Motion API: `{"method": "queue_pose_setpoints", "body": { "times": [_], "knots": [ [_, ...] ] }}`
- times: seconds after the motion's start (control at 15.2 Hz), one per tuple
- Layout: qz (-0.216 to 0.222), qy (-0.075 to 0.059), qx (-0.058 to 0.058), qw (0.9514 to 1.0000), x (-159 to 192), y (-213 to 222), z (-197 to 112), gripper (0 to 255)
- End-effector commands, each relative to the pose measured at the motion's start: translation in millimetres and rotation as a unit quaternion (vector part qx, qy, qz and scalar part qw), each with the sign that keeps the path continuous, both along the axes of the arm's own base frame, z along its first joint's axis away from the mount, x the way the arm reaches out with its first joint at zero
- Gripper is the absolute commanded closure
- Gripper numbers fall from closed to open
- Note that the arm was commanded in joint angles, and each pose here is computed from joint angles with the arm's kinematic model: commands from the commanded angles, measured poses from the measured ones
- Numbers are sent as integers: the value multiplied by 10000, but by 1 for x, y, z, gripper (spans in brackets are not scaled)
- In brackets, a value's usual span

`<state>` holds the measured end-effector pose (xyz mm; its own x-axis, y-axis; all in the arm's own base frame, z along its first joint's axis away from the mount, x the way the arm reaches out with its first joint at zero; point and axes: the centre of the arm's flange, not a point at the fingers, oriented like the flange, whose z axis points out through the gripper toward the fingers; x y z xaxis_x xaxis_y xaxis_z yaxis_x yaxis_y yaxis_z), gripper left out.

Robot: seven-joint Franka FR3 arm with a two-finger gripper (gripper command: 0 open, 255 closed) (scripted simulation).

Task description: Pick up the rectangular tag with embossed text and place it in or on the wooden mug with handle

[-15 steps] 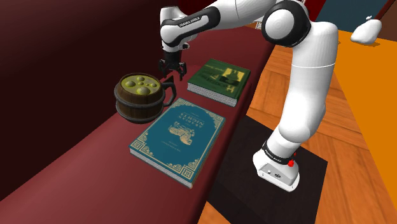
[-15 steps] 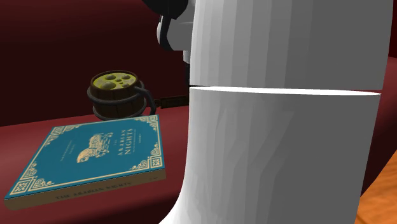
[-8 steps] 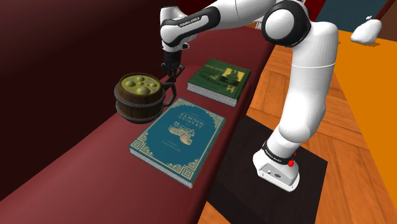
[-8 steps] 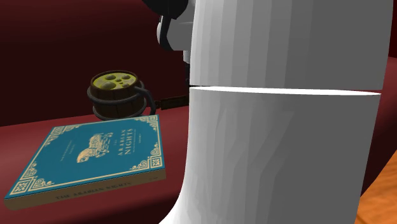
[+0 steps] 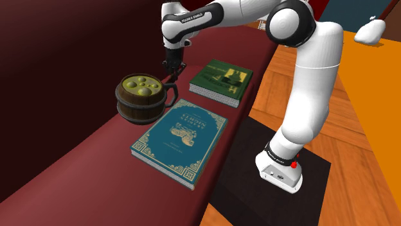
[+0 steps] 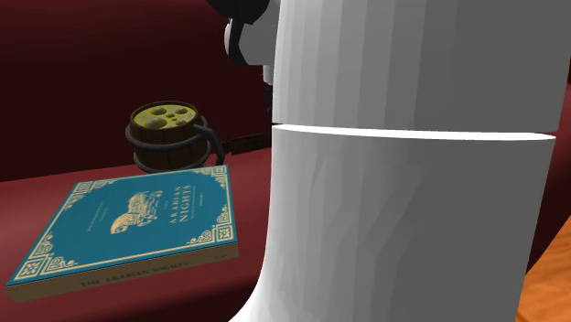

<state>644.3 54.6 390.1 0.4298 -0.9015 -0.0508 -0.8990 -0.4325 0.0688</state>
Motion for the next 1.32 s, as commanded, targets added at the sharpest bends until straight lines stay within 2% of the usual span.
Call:
{"method": "queue_pose_setpoints", "body": {
  "times": [0.0,1.25],
  "knots": [
    [0,1,0,10000,0,-1,10,255],
    [0,1,0,10000,0,-1,110,255]
  ]
}}
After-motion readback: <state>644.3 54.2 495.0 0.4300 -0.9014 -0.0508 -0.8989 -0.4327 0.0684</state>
